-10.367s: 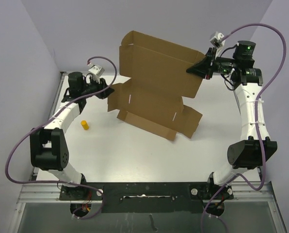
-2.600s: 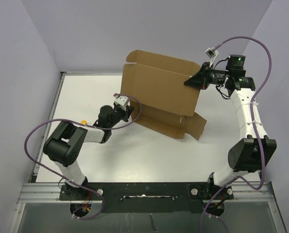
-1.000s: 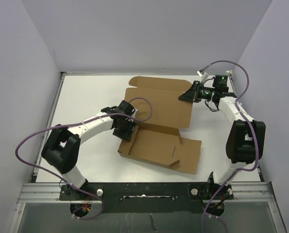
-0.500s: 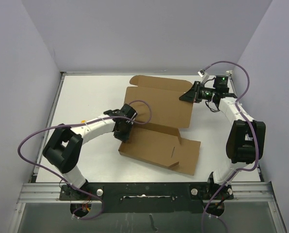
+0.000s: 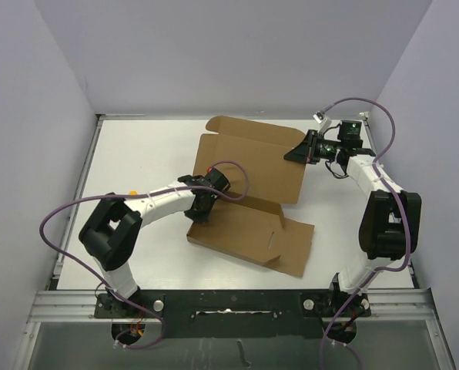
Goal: Fold the paper box
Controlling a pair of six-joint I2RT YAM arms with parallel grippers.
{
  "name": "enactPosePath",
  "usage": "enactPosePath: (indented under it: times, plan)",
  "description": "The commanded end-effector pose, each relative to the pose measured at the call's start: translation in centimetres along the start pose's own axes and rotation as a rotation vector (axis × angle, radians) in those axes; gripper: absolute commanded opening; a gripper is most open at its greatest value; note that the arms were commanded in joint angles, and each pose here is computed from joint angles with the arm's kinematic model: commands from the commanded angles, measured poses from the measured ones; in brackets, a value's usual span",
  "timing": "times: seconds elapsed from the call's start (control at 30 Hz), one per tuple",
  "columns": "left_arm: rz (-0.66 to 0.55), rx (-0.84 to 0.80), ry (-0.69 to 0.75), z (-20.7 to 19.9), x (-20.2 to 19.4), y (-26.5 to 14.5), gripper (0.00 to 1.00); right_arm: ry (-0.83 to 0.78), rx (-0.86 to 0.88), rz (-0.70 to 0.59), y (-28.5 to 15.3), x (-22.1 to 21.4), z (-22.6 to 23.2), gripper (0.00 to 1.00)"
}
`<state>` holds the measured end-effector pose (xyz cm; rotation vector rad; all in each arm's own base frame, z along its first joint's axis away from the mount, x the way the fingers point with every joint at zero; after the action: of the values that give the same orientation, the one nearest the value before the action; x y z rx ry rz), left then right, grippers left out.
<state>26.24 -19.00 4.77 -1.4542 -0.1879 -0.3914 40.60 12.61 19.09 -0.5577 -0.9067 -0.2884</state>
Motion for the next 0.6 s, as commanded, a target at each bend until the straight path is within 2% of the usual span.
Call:
enactPosePath:
  times: [0.0, 0.07, 0.13, 0.2, 0.33, 0.57]
  plan:
    - [0.034, 0.144, 0.1, 2.4, -1.1, 2.0, 0.0, -0.069, -0.001, -0.039, -0.1, 1.5, 0.4, 0.0]
    - [0.013, 0.13, 0.087, 2.1, -0.5, 1.8, 0.0, -0.067, 0.002, -0.037, 0.0, 1.4, 0.4, 0.0]
    - [-0.01, 0.108, 0.056, 1.6, 0.0, 1.5, 0.2, -0.066, 0.006, -0.035, 0.1, 1.3, 0.4, 0.0]
    - [-0.039, 0.059, 0.026, 0.9, 0.7, 0.9, 0.29, -0.067, 0.006, -0.035, 0.1, 1.3, 0.4, 0.0]
    - [-0.081, -0.002, -0.018, 0.2, 2.3, 0.0, 0.32, -0.069, 0.01, -0.035, 0.2, 1.4, 0.5, 0.0]
    - [-0.063, -0.032, -0.034, -0.5, 3.0, 0.5, 0.42, -0.068, 0.013, -0.033, 0.2, 1.3, 0.6, 0.0]
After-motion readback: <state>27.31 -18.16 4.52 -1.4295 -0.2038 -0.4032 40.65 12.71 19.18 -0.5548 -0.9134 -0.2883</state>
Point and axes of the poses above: each gripper's point midway between its finger pads, its own y axis out along the fingers, its own z axis along the line the jaws close on, x = y × z, the point moved 1 cm from there along -y, back along the fingers, and after that the axes turned 15 degrees about -y, right-handed, at the moved point
